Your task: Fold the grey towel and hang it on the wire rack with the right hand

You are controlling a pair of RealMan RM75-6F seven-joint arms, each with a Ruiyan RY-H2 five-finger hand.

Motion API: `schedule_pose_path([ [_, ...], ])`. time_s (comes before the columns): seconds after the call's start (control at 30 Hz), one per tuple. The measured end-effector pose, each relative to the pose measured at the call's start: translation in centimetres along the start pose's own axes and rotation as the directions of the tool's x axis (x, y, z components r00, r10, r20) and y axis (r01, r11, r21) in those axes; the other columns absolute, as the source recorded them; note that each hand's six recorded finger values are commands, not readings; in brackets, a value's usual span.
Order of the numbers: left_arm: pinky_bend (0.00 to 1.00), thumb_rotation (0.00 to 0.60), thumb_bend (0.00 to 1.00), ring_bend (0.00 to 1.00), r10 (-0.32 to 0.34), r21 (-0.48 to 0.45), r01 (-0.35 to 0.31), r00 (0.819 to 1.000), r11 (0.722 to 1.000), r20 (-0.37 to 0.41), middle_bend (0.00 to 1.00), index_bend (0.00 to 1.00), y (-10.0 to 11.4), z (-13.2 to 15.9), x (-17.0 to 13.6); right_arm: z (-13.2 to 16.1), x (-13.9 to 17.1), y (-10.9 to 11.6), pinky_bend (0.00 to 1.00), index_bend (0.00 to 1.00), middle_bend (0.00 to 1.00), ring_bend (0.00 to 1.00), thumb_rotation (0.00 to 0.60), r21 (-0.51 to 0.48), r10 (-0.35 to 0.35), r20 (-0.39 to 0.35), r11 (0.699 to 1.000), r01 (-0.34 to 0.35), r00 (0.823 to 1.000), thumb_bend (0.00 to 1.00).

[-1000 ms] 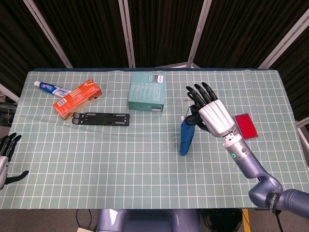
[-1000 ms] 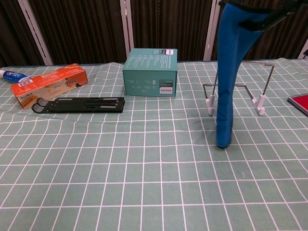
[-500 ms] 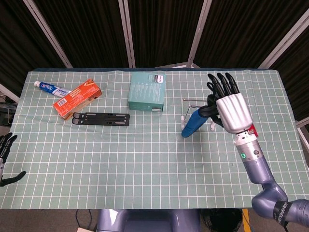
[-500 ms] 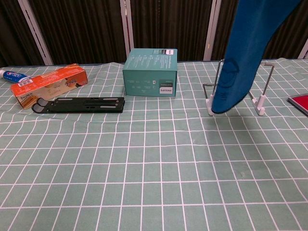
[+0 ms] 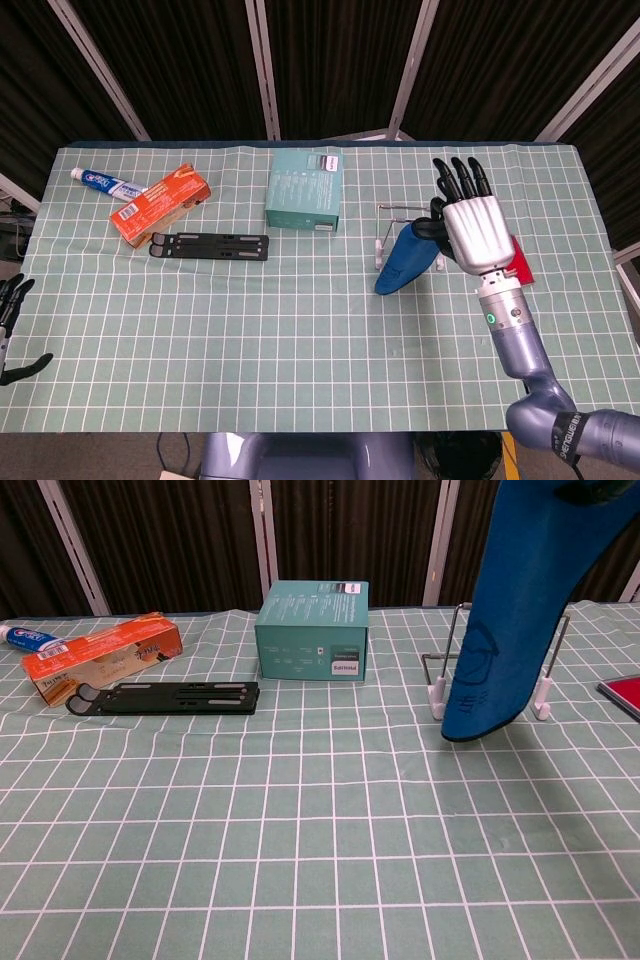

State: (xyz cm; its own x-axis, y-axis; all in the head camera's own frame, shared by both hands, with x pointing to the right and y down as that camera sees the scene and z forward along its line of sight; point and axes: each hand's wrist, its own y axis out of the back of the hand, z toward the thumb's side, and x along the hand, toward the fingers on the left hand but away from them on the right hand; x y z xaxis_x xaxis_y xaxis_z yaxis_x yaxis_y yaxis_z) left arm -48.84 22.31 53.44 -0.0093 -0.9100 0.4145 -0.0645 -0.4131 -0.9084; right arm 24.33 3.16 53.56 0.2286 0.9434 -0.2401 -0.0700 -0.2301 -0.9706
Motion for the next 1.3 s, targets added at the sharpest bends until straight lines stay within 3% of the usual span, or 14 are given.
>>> schedule_pose_path([
  [0.37,0.00,0.600,0.00,0.00,-0.015,0.003,0.015,0.999,1.000,-0.035,0.00,0.00,-0.4,-0.9,0.6,-0.5,-3.4,-2.7,0.05,0.77,0.05,0.00,0.600,0.060,0.034,0.077,0.997,-0.039,0.996,0.41],
  [0.77,0.00,0.600,0.00,0.00,-0.034,0.012,0.035,0.998,0.999,-0.053,0.00,0.00,-1.1,-1.1,1.1,-1.3,-6.2,-2.4,0.08,0.77,0.06,0.00,0.600,0.018,0.024,0.205,0.999,-0.028,0.979,0.42],
  [1.17,0.00,0.600,0.00,0.00,-0.029,-0.003,0.029,0.999,1.000,-0.021,0.00,0.00,-0.8,-0.6,0.7,-2.2,-2.7,0.0,0.08,0.78,0.06,0.00,0.600,0.022,0.020,0.202,0.999,-0.025,0.979,0.42],
  [1.3,0.00,0.600,0.00,0.00,-0.029,-0.007,0.029,1.000,1.000,-0.010,0.00,0.00,-0.7,-0.4,0.6,-2.3,-1.1,0.8,0.08,0.84,0.06,0.00,0.600,0.040,0.023,0.205,0.999,-0.032,0.979,0.42],
])
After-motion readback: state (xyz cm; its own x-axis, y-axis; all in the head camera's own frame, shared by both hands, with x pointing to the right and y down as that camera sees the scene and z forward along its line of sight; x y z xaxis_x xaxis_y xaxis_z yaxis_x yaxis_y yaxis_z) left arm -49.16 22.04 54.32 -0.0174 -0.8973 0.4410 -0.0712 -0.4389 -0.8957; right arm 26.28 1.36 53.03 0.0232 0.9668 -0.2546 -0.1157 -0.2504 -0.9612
